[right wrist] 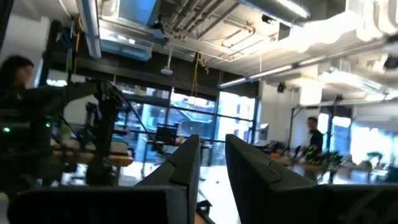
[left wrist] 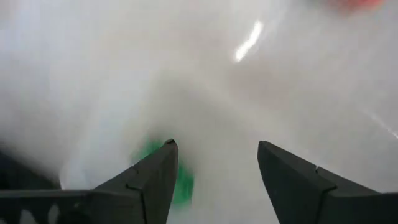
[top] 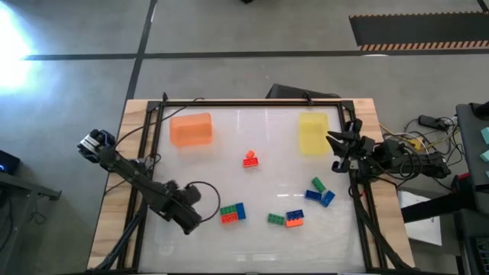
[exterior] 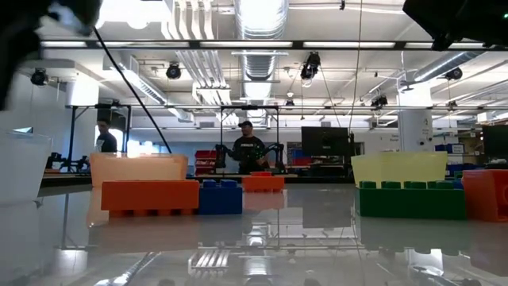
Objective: Sort & place blocks by color
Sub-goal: Put the orange game piece into the yellow bin
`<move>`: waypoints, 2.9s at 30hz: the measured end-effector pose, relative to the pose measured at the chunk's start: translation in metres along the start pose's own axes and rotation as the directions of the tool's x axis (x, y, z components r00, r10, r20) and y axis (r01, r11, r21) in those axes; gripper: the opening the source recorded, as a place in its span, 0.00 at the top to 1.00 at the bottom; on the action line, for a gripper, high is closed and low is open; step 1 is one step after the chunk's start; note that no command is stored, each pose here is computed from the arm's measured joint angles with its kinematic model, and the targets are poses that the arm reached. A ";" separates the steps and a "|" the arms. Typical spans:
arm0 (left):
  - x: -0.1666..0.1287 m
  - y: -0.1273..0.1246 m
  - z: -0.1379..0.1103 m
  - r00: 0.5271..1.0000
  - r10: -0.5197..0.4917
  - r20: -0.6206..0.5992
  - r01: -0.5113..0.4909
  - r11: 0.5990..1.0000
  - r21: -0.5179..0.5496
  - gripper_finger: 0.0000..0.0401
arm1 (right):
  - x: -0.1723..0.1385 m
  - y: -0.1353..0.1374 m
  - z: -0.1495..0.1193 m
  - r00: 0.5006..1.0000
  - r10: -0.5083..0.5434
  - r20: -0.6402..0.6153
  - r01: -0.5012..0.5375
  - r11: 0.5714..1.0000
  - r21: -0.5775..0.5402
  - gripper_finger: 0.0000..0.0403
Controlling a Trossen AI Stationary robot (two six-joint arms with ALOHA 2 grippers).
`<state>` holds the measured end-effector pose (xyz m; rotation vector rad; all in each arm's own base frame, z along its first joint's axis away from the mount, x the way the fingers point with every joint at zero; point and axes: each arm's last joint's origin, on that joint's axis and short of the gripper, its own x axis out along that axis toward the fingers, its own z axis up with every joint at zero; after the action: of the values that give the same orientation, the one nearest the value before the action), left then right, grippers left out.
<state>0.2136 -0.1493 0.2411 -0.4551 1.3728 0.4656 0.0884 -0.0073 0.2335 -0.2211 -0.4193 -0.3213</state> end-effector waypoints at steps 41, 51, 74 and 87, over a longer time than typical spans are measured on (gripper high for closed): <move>-0.010 0.110 0.059 0.325 -0.221 0.919 -0.275 0.908 0.315 0.77 | 0.162 0.049 -0.035 0.760 0.055 -0.647 -0.051 0.998 0.025 0.83; -0.016 0.125 0.046 0.271 -0.230 0.935 -0.233 0.926 0.296 0.77 | 0.217 0.048 -0.067 0.612 0.133 -0.779 -0.159 0.986 0.043 0.83; -0.014 0.122 0.048 0.281 -0.230 0.932 -0.240 0.923 0.301 0.77 | 0.271 0.037 -0.161 0.101 0.269 -0.958 -0.508 0.842 0.183 0.82; -0.012 0.121 0.048 0.287 -0.230 0.930 -0.244 0.921 0.303 0.77 | 0.271 0.036 -0.171 0.088 0.265 -0.960 -0.512 0.839 0.185 0.55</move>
<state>0.1829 -0.0225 0.2557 0.2261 0.1890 0.3372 0.3972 -0.0906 0.1931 -0.2763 1.0266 0.1067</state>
